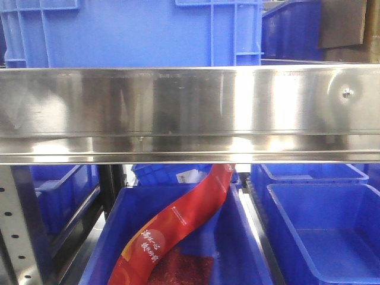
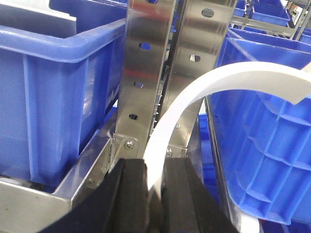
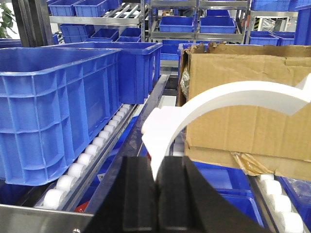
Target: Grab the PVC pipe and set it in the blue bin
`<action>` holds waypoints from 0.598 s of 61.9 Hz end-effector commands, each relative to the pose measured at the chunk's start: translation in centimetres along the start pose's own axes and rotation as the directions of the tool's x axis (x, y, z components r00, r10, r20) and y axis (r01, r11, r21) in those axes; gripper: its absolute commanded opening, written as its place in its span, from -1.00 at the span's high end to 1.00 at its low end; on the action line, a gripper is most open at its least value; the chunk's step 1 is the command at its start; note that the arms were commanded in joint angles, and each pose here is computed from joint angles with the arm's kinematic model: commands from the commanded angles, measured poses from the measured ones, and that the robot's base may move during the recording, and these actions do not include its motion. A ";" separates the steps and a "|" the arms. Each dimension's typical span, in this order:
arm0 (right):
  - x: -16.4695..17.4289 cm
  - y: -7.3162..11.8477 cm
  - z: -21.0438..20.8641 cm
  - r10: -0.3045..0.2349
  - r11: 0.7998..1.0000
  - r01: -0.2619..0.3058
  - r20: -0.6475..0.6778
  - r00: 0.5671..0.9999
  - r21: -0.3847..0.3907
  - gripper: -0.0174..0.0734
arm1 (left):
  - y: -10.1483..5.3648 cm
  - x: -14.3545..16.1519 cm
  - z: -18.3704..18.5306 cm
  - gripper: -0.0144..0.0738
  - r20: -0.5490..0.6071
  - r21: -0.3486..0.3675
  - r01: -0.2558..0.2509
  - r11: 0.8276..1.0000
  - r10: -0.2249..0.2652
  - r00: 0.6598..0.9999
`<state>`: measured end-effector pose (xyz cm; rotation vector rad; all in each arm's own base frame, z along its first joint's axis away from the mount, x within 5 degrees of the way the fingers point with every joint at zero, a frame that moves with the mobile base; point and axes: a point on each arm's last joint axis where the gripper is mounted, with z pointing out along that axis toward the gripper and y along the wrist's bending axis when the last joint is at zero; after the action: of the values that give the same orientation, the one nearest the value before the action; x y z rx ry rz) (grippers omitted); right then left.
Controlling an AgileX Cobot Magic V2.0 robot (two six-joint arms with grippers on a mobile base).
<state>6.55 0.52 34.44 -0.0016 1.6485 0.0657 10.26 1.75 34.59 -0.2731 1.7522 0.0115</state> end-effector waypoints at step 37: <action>-0.3 -0.1 0.0 -0.010 1.000 0.009 0.041 0.999 0.015 0.97 | 0.0 -1.0 -0.2 0.92 0.108 0.005 0.011 1.000 -0.011 0.994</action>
<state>6.56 0.50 34.53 0.0002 1.6381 0.0641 10.35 1.84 35.17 -0.2686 1.6876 0.0186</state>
